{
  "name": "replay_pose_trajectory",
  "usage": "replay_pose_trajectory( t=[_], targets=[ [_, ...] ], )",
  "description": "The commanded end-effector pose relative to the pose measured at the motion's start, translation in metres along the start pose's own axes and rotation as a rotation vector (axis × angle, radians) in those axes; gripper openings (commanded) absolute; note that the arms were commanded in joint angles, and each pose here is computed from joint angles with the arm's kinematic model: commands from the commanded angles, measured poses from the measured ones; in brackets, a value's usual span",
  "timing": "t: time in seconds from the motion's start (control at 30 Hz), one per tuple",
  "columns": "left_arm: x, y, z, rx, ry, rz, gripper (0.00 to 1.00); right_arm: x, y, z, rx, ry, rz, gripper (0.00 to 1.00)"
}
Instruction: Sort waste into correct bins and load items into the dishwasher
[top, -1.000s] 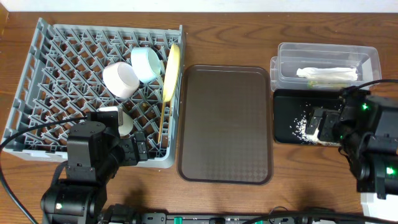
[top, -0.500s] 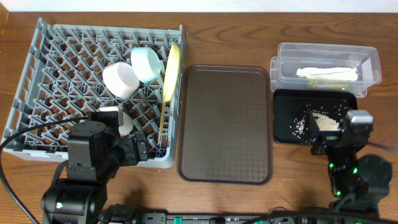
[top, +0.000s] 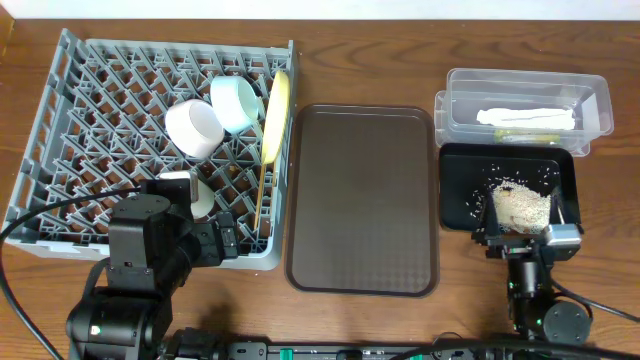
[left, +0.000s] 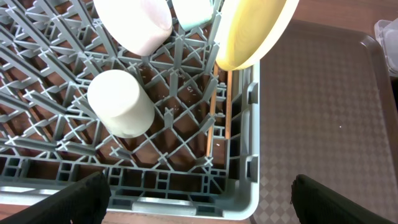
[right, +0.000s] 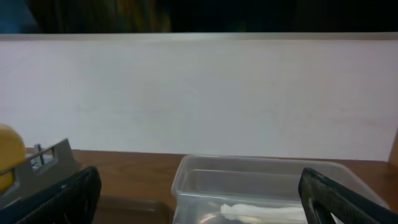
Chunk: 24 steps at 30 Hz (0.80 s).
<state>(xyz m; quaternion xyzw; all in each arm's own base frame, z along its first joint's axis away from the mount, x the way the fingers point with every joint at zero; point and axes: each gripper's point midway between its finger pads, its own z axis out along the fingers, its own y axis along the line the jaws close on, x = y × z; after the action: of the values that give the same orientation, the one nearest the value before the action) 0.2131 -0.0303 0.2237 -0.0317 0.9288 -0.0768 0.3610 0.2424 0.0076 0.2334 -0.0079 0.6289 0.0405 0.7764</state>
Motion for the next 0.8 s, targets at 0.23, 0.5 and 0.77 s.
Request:
replay_pose_trajectory(
  t=[0.23, 0.5, 0.77],
  targets=[
    [0.002, -0.001, 0.001, 0.01, 0.005, 0.018, 0.96, 0.023, 0.002, -0.003, -0.011, 0.067, -0.051, 0.99],
    [0.002, -0.001, 0.001, 0.01, 0.005, 0.018, 0.96, 0.073, 0.007, -0.012, -0.047, 0.274, -0.047, 0.99],
    [0.002, -0.001, 0.001, 0.01, 0.005, 0.018, 0.96, 0.073, 0.007, -0.012, -0.046, 0.274, -0.042, 0.99]
  ],
)
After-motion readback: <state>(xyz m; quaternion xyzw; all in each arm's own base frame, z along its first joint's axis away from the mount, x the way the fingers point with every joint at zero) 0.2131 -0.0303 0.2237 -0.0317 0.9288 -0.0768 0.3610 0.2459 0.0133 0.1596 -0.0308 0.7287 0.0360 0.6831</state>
